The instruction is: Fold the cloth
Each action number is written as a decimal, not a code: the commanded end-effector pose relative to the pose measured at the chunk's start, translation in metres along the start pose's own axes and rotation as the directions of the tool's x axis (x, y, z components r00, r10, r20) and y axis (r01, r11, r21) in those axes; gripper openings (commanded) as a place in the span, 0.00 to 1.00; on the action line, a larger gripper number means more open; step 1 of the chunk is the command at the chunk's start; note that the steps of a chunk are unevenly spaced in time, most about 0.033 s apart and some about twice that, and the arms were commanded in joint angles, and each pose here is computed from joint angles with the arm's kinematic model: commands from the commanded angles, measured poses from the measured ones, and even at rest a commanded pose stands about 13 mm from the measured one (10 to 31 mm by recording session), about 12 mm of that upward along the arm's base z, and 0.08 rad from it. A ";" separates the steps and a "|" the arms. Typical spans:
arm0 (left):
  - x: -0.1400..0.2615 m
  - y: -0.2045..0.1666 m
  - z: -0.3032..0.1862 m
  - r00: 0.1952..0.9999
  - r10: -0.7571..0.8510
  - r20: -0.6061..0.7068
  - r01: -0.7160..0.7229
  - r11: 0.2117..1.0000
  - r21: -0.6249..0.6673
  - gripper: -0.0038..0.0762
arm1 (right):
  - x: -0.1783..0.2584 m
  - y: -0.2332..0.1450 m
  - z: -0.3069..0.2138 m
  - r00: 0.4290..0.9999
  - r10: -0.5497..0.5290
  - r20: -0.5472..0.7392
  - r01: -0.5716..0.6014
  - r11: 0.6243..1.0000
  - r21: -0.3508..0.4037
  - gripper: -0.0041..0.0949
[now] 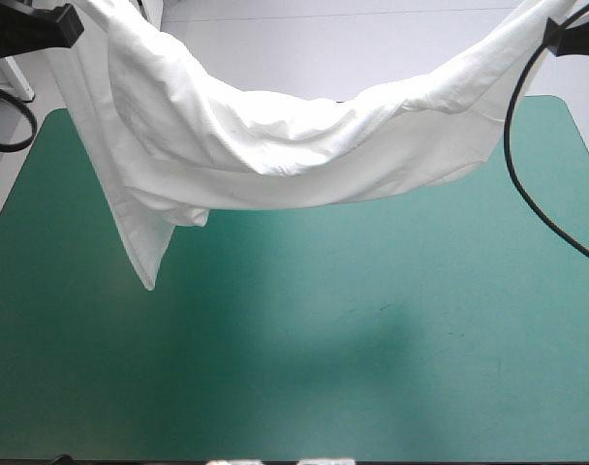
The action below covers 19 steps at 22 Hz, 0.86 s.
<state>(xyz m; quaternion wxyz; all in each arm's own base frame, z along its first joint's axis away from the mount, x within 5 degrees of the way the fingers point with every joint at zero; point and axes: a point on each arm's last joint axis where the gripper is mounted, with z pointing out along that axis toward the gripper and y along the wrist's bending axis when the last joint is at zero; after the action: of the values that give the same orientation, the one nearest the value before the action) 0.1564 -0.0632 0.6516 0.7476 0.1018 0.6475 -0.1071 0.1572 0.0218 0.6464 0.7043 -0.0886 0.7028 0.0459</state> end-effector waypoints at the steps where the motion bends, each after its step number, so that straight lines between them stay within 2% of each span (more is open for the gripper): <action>1: -0.009 0.000 -0.013 0.999 -0.016 0.046 0.015 0.999 0.029 0.04 | -0.012 0.002 -0.020 0.996 -0.019 0.082 0.018 1.000 0.004 0.02; 2: -0.004 0.000 -0.010 1.000 -0.015 0.000 0.015 1.000 0.028 0.04 | -0.009 0.003 -0.020 0.999 -0.010 0.053 0.010 1.000 -0.003 0.02; 3: 0.008 -0.001 -0.006 0.992 -0.014 -0.122 0.017 1.000 0.024 0.04 | -0.001 0.004 -0.017 1.000 0.014 -0.026 -0.015 1.000 -0.024 0.02; 4: 0.014 -0.002 -0.003 0.985 -0.014 -0.175 0.018 1.000 0.025 0.04 | 0.001 0.005 -0.014 0.999 0.025 -0.042 -0.027 0.999 -0.034 0.02; 6: 0.038 -0.011 0.006 0.928 -0.020 -0.372 0.053 0.996 0.078 0.04 | 0.007 0.012 -0.014 0.996 0.052 -0.074 -0.060 0.993 -0.104 0.02; 7: 0.041 -0.013 0.006 0.923 -0.016 -0.384 0.060 0.993 0.102 0.04 | 0.011 0.013 -0.012 0.994 0.060 -0.093 -0.071 0.990 -0.119 0.02; 8: 0.054 -0.020 0.014 0.898 -0.019 -0.440 0.090 0.986 0.141 0.04 | 0.020 0.014 -0.010 0.988 0.067 -0.138 -0.084 0.989 -0.122 0.02; 11: 0.094 -0.028 0.037 0.818 0.005 -0.575 0.095 0.985 0.144 0.04 | 0.050 0.012 0.007 0.958 0.074 -0.278 -0.105 0.990 -0.098 0.02; 12: 0.114 -0.031 0.050 0.792 0.017 -0.610 0.090 0.986 0.144 0.04 | 0.065 0.010 0.018 0.939 0.077 -0.334 -0.111 0.990 -0.084 0.02; 15: 0.149 -0.030 0.080 0.790 0.067 -0.610 -0.002 0.994 0.107 0.04 | 0.097 0.004 0.048 0.907 0.076 -0.413 -0.099 0.994 -0.036 0.02; 19: 0.198 -0.026 0.128 0.760 0.137 -0.635 -0.138 0.989 0.049 0.04 | 0.141 -0.005 0.098 0.891 0.079 -0.447 -0.078 0.997 0.021 0.02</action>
<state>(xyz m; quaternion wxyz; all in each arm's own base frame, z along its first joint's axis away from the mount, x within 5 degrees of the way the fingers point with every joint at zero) 0.2729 -0.1298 0.4749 0.4320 0.1867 0.8810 -0.0486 0.2325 0.0286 0.5141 0.4742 -0.0766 0.8742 0.0709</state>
